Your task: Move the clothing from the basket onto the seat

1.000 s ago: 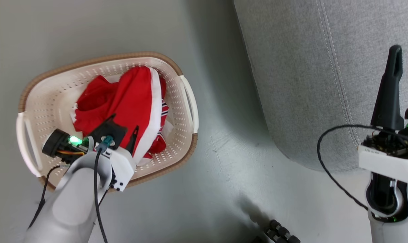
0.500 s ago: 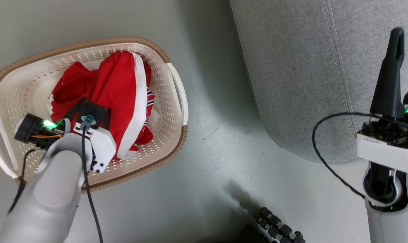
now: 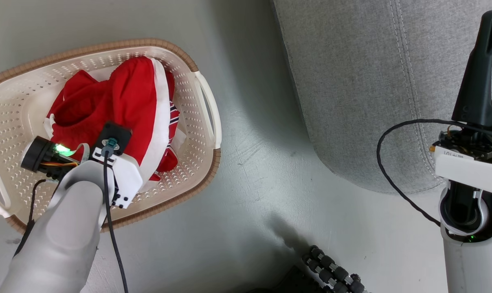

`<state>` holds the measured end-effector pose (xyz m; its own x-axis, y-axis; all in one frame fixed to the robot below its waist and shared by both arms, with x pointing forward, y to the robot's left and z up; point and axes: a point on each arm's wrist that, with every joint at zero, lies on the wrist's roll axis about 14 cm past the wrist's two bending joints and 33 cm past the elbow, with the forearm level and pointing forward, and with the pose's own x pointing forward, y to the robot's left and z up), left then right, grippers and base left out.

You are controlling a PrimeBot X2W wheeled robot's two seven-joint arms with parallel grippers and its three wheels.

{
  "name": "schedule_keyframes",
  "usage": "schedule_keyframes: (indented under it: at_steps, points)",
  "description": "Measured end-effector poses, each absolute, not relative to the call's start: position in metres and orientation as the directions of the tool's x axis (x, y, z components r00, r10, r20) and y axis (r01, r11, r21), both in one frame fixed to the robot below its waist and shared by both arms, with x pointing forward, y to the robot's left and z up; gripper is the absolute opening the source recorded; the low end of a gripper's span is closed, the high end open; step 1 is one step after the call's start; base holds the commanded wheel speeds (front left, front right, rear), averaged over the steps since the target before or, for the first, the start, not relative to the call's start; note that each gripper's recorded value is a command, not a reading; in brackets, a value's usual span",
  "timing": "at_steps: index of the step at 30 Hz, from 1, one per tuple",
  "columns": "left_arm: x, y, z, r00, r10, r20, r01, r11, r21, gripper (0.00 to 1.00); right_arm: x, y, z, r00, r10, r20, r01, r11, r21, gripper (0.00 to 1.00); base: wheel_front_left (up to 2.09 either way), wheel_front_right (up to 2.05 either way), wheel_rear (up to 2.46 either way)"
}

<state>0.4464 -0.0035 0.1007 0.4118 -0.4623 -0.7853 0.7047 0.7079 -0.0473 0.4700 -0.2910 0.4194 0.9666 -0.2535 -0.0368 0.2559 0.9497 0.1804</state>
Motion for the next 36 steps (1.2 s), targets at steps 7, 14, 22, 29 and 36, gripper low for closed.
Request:
schedule_keyframes:
  at_steps: [7, 14, 22, 29, 36]
  points:
    - [0.446, -0.006, 0.106, 0.415, -0.471, -0.778, 0.712, 0.701, -0.044, 0.0, 0.471, -0.291, 0.425, 0.967, -0.254, -0.023, 0.254, 0.949, 0.189, 1.0, 0.0, 0.0, 0.0]
    - [0.452, -0.012, 0.119, 0.443, -0.497, -0.746, 0.716, 0.697, -0.039, 0.0, 0.469, -0.292, 0.429, 0.966, -0.259, -0.017, 0.257, 0.946, 0.196, 1.0, 0.0, 0.0, 0.0]
    - [0.459, -0.019, 0.141, 0.484, -0.527, -0.699, 0.718, 0.696, -0.028, 0.0, 0.469, -0.289, 0.439, 0.968, -0.252, 0.006, 0.245, 0.946, 0.212, 1.0, 0.0, 0.0, 0.0]
    - [0.469, -0.011, 0.161, 0.544, -0.514, -0.663, 0.695, 0.719, 0.012, 0.0, 0.47, -0.283, 0.447, 0.972, -0.236, 0.022, 0.225, 0.949, 0.22, 1.0, 0.0, 0.0, 0.0]
    - [0.483, -0.012, 0.189, 0.601, -0.522, -0.605, 0.672, 0.74, 0.03, 0.0, 0.471, -0.275, 0.457, 0.976, -0.211, 0.045, 0.196, 0.956, 0.216, 1.0, 0.0, 0.0, 0.0]
